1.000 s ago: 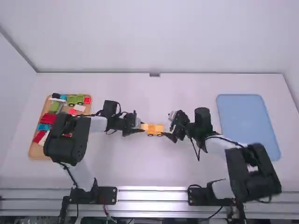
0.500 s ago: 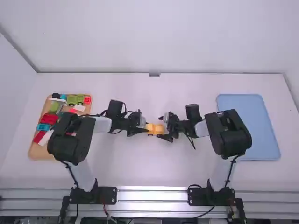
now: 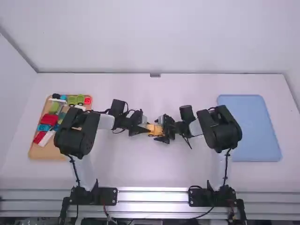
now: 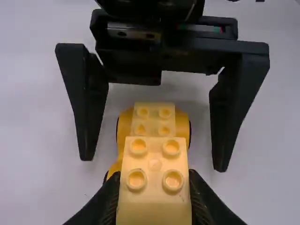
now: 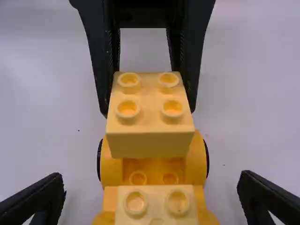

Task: Assemble lego blocks to make yellow taxi

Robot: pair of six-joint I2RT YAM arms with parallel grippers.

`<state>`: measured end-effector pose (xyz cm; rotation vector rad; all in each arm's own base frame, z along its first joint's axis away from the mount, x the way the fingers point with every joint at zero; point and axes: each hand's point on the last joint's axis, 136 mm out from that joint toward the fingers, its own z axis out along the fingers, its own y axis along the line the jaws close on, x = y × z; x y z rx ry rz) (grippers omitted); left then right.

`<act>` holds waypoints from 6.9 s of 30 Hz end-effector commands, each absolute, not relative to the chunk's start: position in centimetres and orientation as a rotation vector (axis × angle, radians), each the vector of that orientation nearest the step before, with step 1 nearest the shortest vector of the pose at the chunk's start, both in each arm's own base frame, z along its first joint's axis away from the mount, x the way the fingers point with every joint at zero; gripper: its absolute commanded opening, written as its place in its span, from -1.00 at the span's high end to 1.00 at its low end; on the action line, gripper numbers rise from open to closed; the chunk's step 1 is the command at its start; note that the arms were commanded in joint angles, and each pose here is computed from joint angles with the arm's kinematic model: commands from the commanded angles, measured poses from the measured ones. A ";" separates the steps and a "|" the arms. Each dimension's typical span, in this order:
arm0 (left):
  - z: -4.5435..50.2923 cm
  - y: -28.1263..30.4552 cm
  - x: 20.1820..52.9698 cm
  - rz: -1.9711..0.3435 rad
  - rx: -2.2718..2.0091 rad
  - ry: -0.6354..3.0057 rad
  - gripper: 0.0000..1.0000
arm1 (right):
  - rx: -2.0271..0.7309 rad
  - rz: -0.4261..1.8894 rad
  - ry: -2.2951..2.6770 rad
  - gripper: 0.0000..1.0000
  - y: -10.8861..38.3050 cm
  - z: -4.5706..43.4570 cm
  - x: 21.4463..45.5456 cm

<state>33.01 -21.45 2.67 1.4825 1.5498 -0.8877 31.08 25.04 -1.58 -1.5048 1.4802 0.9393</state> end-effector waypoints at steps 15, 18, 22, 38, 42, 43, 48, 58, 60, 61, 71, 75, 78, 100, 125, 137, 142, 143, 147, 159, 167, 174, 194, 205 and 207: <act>2.5 -22.2 32.7 -0.934 1.487 1.522 0.96 | -1.537 0.905 1.518 -0.09 24.4 -3.0 31.1; 2.4 -22.2 32.7 -0.937 1.486 1.525 0.96 | -1.540 0.902 1.537 -0.01 24.3 -3.3 31.0; 2.4 -22.2 32.6 -0.940 1.486 1.530 0.96 | -1.536 0.909 1.542 0.07 24.2 -3.3 31.0; 0.9 -23.0 32.3 -0.870 1.551 1.583 0.96 | -1.543 0.919 1.549 0.11 24.3 -3.4 30.6; 0.4 -23.1 32.4 -0.823 1.576 1.603 0.96 | -1.564 0.921 1.531 0.13 24.2 -3.5 30.3; 0.3 -23.1 32.5 -0.812 1.578 1.608 0.96 | -1.575 0.919 1.522 0.13 24.2 -3.6 30.1; 0.4 -22.7 32.9 -0.804 1.566 1.604 0.96 | -1.576 0.922 1.526 0.13 24.1 -3.7 30.0; 0.5 -22.9 33.0 -0.792 1.572 1.595 0.96 | -1.577 0.920 1.531 0.14 24.1 -3.7 30.0; 0.7 -22.9 33.0 -0.806 1.563 1.587 0.96 | -1.577 0.920 1.529 0.14 24.1 -3.7 30.0; 0.9 -22.9 32.9 -0.824 1.557 1.576 0.96 | -1.576 0.920 1.531 0.14 24.1 -3.7 30.0; 1.2 -22.8 34.3 -0.791 1.525 1.629 0.96 | -1.576 0.920 1.531 0.12 24.1 -3.7 30.0; 1.8 -22.9 34.5 -0.824 1.520 1.639 0.96 | -1.576 0.921 1.530 0.12 24.1 -3.7 30.0; 1.4 -23.1 33.4 -0.840 1.577 1.630 0.96 | -1.577 0.920 1.530 0.11 24.1 -3.7 30.1; 2.9 -23.8 33.3 -0.904 1.555 1.533 0.96 | -1.579 0.919 1.527 0.11 24.1 -3.7 30.0; 1.6 -23.1 33.5 -0.863 1.523 1.618 0.96 | -1.574 0.924 1.531 0.11 24.1 -3.7 30.0; 1.6 -23.2 32.1 -0.936 1.531 1.613 0.96 | -1.575 0.919 1.531 0.11 24.1 -3.7 30.1; 1.2 -23.1 32.1 -0.913 1.548 1.630 0.96 | -1.565 0.917 1.538 0.11 23.9 -3.7 30.3; 1.2 -23.1 32.1 -0.910 1.548 1.634 0.96 | -1.566 0.917 1.538 0.11 23.9 -3.7 30.3; 1.2 -23.1 32.1 -0.915 1.547 1.634 0.96 | -1.566 0.916 1.538 0.11 23.9 -3.7 30.3; 0.7 -22.8 31.8 -0.899 1.537 1.628 0.50 | -1.565 0.918 1.538 0.11 23.9 -3.7 30.3; 0.8 -22.8 31.9 -0.902 1.533 1.625 0.14 | -1.565 0.918 1.539 0.10 23.9 -3.7 30.3; 0.8 -22.9 32.0 -0.897 1.535 1.620 0.26 | -1.565 0.917 1.539 0.10 23.9 -3.7 30.3; 1.4 -23.3 32.7 -0.873 1.526 1.582 -0.09 | -1.572 0.920 1.534 0.03 24.1 -3.7 30.1; 5.8 -22.9 33.3 -0.948 1.446 1.453 -0.81 | -1.560 0.921 1.547 0.03 23.9 -3.7 30.3; 7.2 -22.6 33.1 -0.975 1.428 1.405 -0.64 | -1.560 0.921 1.546 0.02 23.9 -3.7 30.3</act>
